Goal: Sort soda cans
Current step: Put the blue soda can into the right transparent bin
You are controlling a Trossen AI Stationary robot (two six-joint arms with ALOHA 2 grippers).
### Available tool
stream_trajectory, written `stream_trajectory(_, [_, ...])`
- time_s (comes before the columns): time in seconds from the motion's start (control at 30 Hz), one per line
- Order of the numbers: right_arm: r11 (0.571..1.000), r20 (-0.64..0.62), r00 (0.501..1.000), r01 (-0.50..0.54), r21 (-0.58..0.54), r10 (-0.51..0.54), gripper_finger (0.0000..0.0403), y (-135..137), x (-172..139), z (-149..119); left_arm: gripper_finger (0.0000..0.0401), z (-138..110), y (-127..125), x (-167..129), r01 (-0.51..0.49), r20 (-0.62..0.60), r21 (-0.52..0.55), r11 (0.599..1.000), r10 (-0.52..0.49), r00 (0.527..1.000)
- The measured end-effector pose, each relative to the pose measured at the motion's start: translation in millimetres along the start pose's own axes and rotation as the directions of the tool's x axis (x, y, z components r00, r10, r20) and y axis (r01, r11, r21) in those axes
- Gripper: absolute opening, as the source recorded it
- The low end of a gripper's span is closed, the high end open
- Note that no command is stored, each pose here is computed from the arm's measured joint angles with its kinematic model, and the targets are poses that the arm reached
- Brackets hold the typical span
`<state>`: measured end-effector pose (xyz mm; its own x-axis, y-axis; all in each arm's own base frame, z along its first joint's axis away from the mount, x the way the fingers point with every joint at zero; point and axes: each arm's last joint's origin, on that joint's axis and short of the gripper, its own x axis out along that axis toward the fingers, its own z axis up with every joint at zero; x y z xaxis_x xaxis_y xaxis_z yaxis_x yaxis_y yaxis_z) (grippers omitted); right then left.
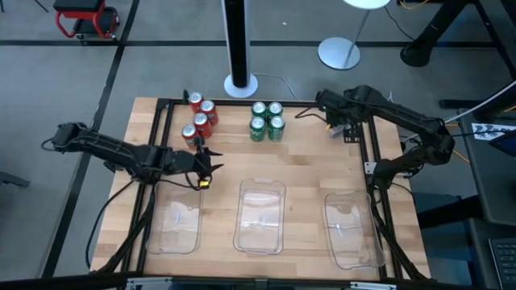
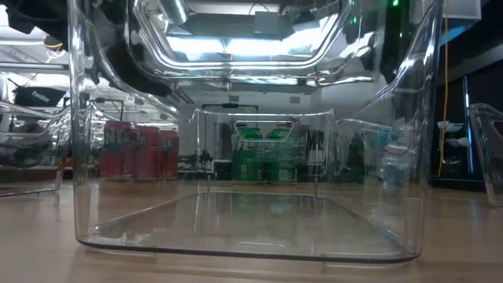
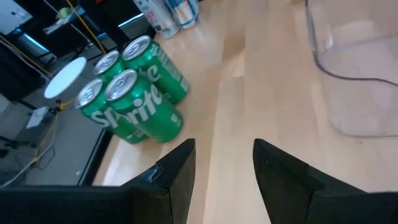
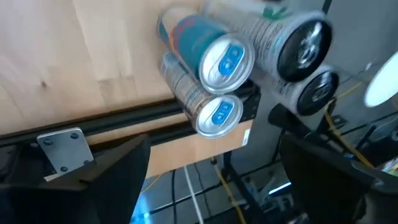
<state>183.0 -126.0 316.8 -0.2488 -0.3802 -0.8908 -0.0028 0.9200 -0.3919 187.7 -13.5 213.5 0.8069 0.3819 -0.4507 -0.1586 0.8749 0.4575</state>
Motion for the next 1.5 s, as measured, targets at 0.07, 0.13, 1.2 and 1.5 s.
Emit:
stream_trajectory(0.07, [1.000,-0.026,1.000,-0.016,0.005,0.016,0.0356,-3.3,9.3,-2.3,0.0153,-0.5,1.5,0.8,-0.007,-0.005,-0.002,1.000,0.007,1.000])
stream_trajectory(0.13, [1.000,-0.038,0.999,-0.016,-0.001,0.016,0.0356,-6.2,17.6,-3.4,0.0153,-0.9,2.8,1.4,-0.013,-0.008,-0.006,1.000,0.013,1.000])
stream_trajectory(1.2, [0.980,0.021,0.989,-0.150,0.129,0.148,0.0356,-31.9,54.6,-14.2,0.0153,-3.3,2.2,1.5,-0.009,-0.031,-0.030,1.000,0.008,0.999])
stream_trajectory(1.5, [0.971,-0.027,0.981,-0.184,0.151,0.190,0.0356,-26.6,86.0,-20.7,0.0153,-3.2,2.2,1.5,-0.008,-0.031,-0.022,1.000,0.008,0.999])
